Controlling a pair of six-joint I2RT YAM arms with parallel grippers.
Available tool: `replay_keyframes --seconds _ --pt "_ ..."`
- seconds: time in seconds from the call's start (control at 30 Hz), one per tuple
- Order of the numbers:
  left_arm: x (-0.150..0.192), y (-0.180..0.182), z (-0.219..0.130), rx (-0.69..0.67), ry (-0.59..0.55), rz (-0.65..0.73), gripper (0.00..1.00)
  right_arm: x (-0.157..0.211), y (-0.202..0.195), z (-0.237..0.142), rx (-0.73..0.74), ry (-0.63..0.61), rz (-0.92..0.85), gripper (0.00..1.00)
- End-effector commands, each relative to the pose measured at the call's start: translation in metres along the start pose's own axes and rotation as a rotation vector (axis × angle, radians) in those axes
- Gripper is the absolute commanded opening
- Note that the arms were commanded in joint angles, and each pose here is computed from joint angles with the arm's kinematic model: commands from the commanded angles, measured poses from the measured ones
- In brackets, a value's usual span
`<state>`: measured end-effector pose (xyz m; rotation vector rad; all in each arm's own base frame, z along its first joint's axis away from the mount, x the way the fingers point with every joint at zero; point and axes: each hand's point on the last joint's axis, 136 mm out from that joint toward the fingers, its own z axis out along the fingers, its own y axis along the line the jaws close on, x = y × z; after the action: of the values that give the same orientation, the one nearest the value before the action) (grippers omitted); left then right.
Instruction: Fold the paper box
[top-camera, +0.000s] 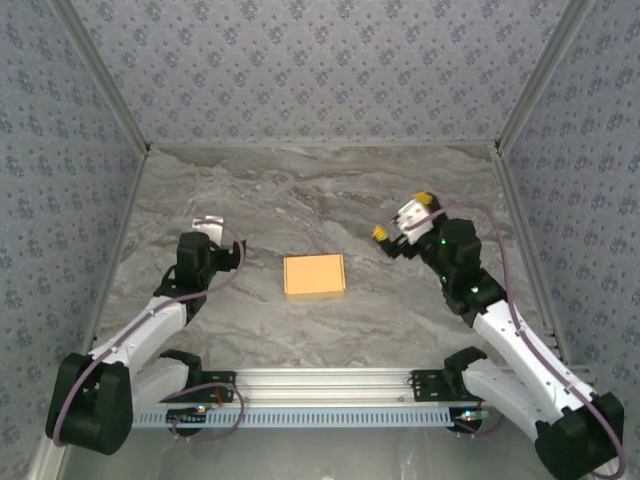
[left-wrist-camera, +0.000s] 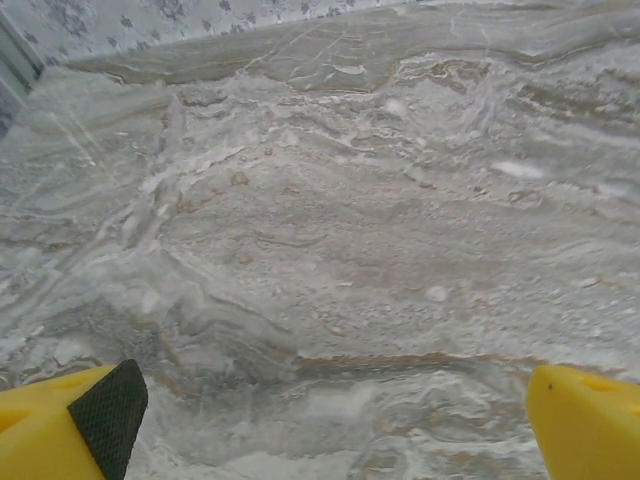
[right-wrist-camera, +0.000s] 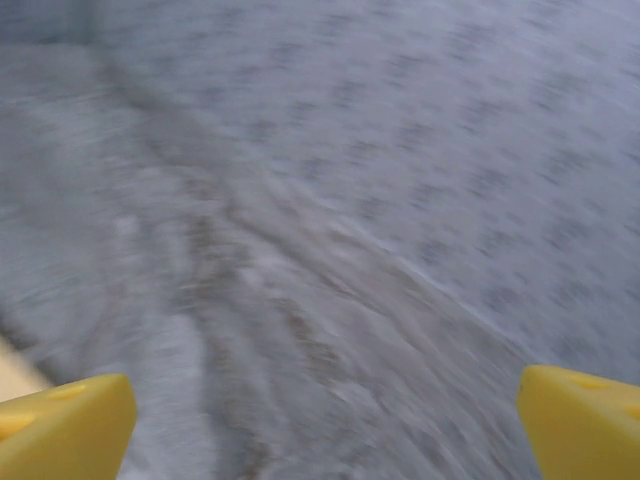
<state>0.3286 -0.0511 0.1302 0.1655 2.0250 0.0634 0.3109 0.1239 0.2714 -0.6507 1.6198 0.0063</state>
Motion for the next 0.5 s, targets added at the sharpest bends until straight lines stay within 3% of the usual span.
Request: replay_keyframes --seconds 0.0,0.13,0.23,0.37,0.47 --pt "-0.024 0.024 0.002 -0.091 -0.149 0.038 0.99 0.042 -0.066 -0.011 0.344 0.010 0.274 1.00" --pt "-0.010 0.037 0.018 -0.090 -0.159 -0.044 0.99 0.114 -0.089 -0.018 0.494 0.052 0.442 1.00" --pt "-0.003 0.033 0.033 -0.029 -0.142 -0.075 0.99 0.157 -0.092 -0.013 0.548 0.099 0.462 1.00" --pt "-0.007 0.030 0.045 -0.002 -0.153 -0.031 0.99 0.192 -0.089 0.003 0.533 0.186 0.442 1.00" --pt "0.005 0.038 0.054 0.006 -0.173 -0.073 0.99 0.205 -0.089 0.014 0.517 0.188 0.433 1.00"
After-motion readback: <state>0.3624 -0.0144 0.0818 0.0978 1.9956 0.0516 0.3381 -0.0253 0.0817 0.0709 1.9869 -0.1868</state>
